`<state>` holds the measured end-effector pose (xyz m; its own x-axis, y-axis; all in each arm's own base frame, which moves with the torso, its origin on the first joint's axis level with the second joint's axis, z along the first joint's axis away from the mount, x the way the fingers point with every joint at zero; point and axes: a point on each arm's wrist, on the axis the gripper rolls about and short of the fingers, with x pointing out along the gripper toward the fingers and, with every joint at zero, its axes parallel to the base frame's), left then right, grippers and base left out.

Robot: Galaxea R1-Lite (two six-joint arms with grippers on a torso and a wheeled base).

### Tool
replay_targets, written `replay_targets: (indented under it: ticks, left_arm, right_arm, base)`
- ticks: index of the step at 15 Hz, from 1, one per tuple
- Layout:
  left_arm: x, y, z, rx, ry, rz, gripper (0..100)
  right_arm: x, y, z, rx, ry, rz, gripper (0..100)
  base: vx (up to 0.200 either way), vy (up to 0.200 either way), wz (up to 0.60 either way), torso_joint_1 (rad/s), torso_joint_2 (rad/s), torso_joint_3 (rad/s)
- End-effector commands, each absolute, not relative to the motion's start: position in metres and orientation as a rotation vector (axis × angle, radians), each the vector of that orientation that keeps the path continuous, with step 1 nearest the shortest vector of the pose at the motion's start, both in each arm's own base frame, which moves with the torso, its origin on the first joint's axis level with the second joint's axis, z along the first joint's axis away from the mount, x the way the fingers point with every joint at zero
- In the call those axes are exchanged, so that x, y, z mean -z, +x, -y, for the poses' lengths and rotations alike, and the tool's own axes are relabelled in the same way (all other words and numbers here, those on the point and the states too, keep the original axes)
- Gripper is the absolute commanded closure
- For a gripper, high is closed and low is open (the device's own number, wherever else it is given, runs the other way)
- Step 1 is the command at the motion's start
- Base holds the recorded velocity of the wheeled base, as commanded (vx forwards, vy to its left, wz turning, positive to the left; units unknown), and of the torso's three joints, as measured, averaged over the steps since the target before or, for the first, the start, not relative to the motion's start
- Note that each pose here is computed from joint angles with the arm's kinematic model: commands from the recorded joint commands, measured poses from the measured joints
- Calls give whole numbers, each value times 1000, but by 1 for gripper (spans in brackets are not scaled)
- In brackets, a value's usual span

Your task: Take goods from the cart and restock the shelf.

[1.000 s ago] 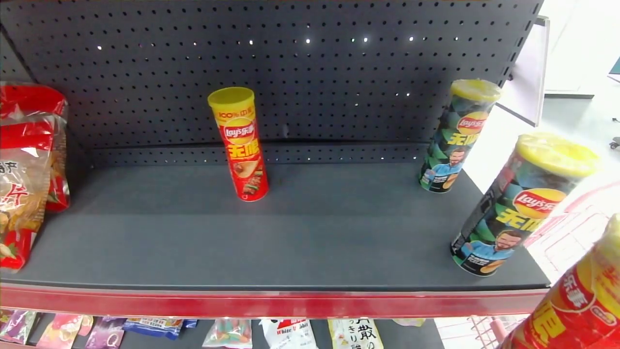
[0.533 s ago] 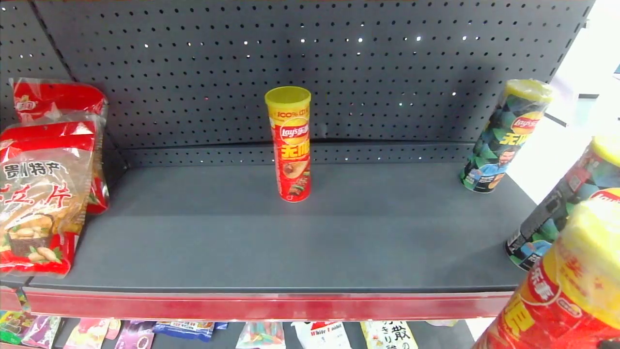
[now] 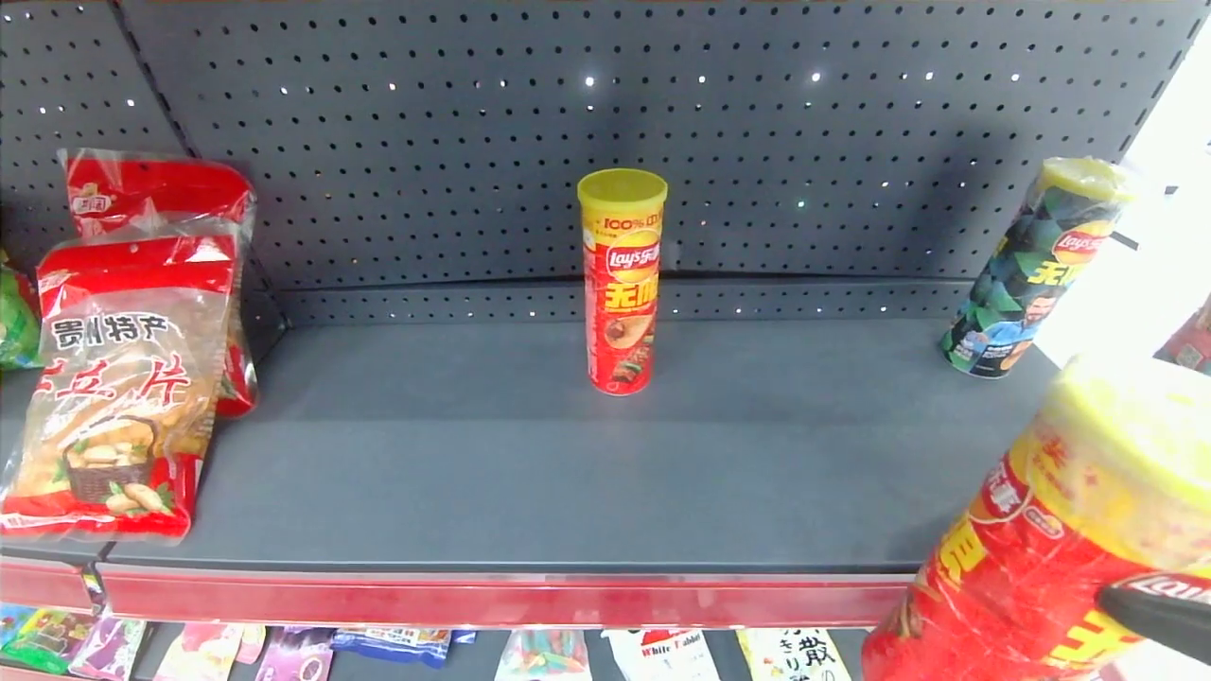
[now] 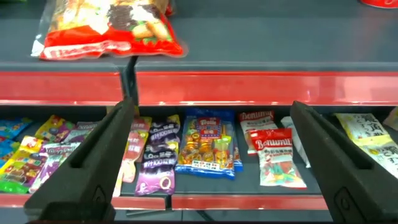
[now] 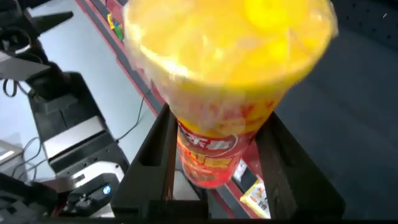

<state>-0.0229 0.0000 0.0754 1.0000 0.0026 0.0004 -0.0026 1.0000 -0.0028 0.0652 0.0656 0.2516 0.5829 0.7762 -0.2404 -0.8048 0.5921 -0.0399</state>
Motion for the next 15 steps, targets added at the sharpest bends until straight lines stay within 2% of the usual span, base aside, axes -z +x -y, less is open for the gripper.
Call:
replay_targets:
  ticks: [1,5,6,11,12,13,14,15]
  left_arm:
    - [-75,-23,0,-3,-6,0,0]
    - [-75,-23,0,0,9,-2,0]
    - [-76,-23,1,41,98,8,0]
    - [-77,-23,1,54,106,20,0]
    - [-85,-25,1,41,106,65,0]
    - [-155,-19,1,47,95,245,0]
    - [-198,11,1,84,31,309,0]
    - [-253,42,6,148,-70,421,0]
  right_arm:
    - [-253,68,-66,-910,-143,-211,100]
    - [-256,69,-64,-882,-107,-212,100]
    - [-256,70,-62,-857,-100,-213,100]
    - [-259,68,-56,-817,-83,-189,100]
    - [-260,67,-55,-810,-71,-191,100]
    - [-261,65,-53,-807,-59,-185,100]
    - [-261,65,-53,-806,-57,-184,100]
    - [-261,66,-53,-802,-57,-187,100]
  base:
    - [0,0,0,0,0,0]
    - [0,0,0,0,0,0]
    - [0,0,0,0,0,0]
    - [0,0,0,0,0,0]
    - [0,0,0,0,0,0]
    - [0,0,0,0,0,0]
    - [0,0,0,0,0,0]
    - [0,0,0,0,0,0]
